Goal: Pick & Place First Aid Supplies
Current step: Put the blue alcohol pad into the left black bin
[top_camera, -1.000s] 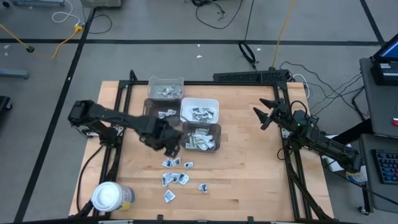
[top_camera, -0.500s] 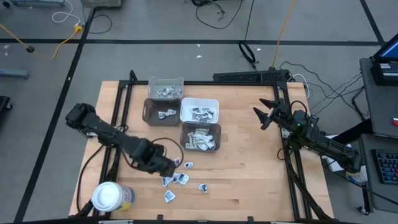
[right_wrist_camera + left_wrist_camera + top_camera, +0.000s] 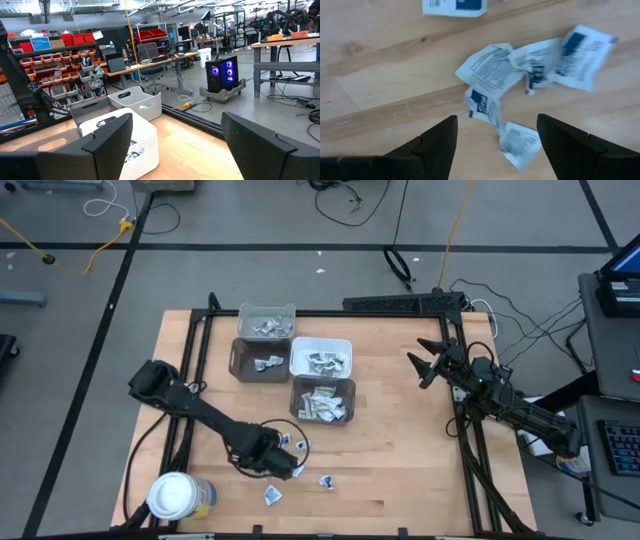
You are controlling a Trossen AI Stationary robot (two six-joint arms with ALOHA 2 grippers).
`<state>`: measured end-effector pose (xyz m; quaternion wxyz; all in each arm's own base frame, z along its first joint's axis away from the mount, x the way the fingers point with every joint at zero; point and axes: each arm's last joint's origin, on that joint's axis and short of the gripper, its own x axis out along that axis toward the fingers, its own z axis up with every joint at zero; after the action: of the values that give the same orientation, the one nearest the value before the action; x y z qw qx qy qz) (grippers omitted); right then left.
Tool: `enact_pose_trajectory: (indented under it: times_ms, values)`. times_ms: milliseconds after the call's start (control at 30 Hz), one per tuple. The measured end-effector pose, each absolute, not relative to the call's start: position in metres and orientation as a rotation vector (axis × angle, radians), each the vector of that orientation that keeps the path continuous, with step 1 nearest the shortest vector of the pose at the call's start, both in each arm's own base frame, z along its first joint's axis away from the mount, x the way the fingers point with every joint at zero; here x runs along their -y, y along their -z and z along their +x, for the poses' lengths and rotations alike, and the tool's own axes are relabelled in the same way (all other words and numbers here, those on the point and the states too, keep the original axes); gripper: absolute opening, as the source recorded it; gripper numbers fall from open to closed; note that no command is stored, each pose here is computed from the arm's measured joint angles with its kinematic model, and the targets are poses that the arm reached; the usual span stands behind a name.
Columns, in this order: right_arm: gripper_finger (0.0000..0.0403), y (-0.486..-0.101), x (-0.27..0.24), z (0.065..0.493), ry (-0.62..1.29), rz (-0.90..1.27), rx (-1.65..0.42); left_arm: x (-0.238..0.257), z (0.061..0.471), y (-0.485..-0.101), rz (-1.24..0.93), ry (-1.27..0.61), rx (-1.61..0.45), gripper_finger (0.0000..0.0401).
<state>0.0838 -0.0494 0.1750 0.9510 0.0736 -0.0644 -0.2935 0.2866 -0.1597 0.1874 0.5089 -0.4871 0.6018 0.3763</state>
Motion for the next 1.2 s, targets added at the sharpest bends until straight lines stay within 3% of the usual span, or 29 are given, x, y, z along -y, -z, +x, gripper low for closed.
enact_pose_trajectory:
  times_ms: [400, 533, 833, 1200]
  values:
    - [0.0297, -0.175, 0.049, 0.084, 0.597, 0.150, 0.131, 0.172, 0.290, -0.158, -1.141, -0.943, -1.557, 0.0266]
    - [0.0297, -0.175, 0.049, 0.084, 0.597, 0.150, 0.131, 0.174, 0.291, -0.153, -1.132, -0.911, -1.605, 0.0212]
    - [0.0297, -0.175, 0.049, 0.084, 0.597, 0.150, 0.131, 0.175, 0.293, -0.152, -1.126, -0.846, -1.617, 0.0022]
    - [0.0297, -0.175, 0.049, 0.084, 0.597, 0.150, 0.131, 0.172, 0.289, -0.167, -1.110, -0.805, -1.592, 0.0002]
